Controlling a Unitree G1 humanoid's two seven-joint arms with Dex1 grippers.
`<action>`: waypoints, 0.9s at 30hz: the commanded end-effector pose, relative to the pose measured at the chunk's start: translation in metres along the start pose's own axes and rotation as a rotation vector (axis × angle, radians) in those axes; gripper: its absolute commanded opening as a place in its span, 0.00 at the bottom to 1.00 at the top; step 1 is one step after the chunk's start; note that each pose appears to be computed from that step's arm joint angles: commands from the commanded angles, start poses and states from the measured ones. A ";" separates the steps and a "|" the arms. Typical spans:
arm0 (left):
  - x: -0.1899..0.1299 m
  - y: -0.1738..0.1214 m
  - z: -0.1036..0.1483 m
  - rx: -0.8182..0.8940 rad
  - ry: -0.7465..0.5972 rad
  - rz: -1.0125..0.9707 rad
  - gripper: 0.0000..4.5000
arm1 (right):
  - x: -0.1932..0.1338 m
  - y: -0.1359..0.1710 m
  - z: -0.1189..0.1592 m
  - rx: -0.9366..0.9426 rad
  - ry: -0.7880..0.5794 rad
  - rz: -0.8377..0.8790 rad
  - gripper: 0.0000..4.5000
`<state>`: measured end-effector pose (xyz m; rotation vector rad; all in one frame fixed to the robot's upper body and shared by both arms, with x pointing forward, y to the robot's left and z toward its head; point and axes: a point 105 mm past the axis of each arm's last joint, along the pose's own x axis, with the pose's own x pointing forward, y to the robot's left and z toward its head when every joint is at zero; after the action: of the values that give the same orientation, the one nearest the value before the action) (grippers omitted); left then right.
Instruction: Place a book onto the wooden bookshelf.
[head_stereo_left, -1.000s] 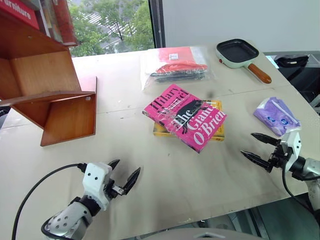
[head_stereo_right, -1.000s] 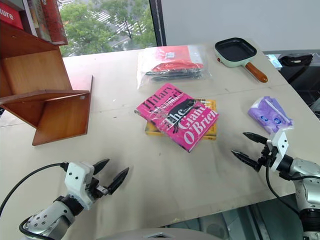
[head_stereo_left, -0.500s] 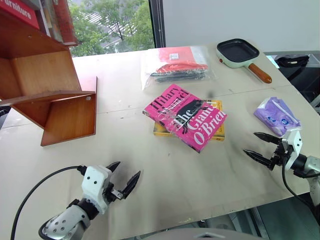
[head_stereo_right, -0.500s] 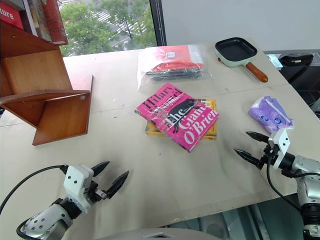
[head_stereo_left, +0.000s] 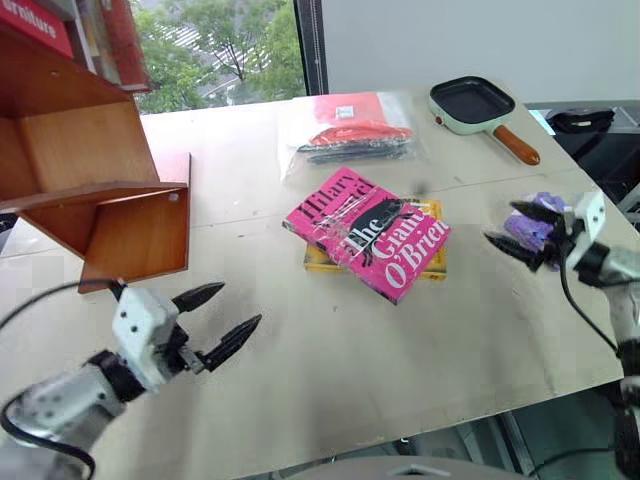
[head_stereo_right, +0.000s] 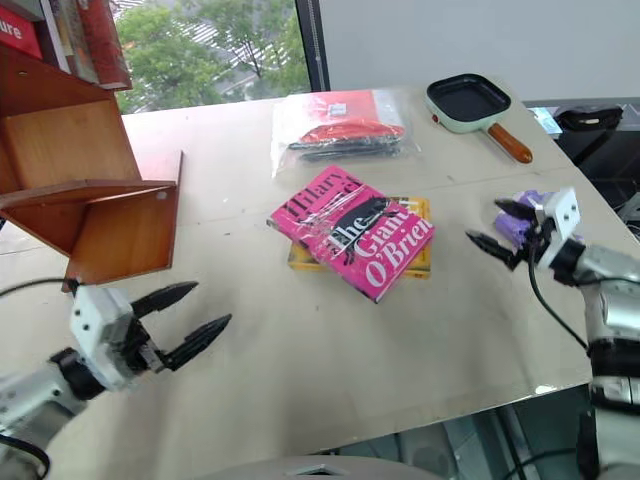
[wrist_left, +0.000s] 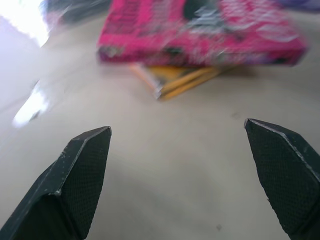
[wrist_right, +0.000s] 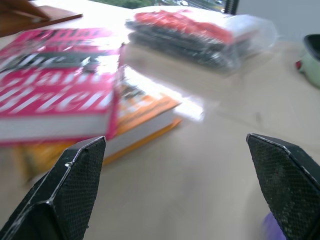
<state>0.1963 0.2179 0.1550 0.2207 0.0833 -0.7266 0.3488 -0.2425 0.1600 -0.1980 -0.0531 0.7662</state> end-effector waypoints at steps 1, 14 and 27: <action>-0.006 0.001 0.024 0.054 -0.001 -0.094 1.00 | 0.021 -0.013 0.014 0.000 -0.001 -0.003 0.80; -0.008 -0.013 0.031 0.000 0.043 -0.211 1.00 | 0.077 -0.003 0.001 -0.027 0.087 0.108 0.01; -0.010 -0.016 0.028 0.007 0.071 -0.217 1.00 | 0.086 0.041 -0.003 -0.040 0.099 0.341 0.01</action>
<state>0.1809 0.2081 0.1754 0.2142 0.1944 -0.9337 0.3880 -0.1625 0.1375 -0.2777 0.0963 1.0467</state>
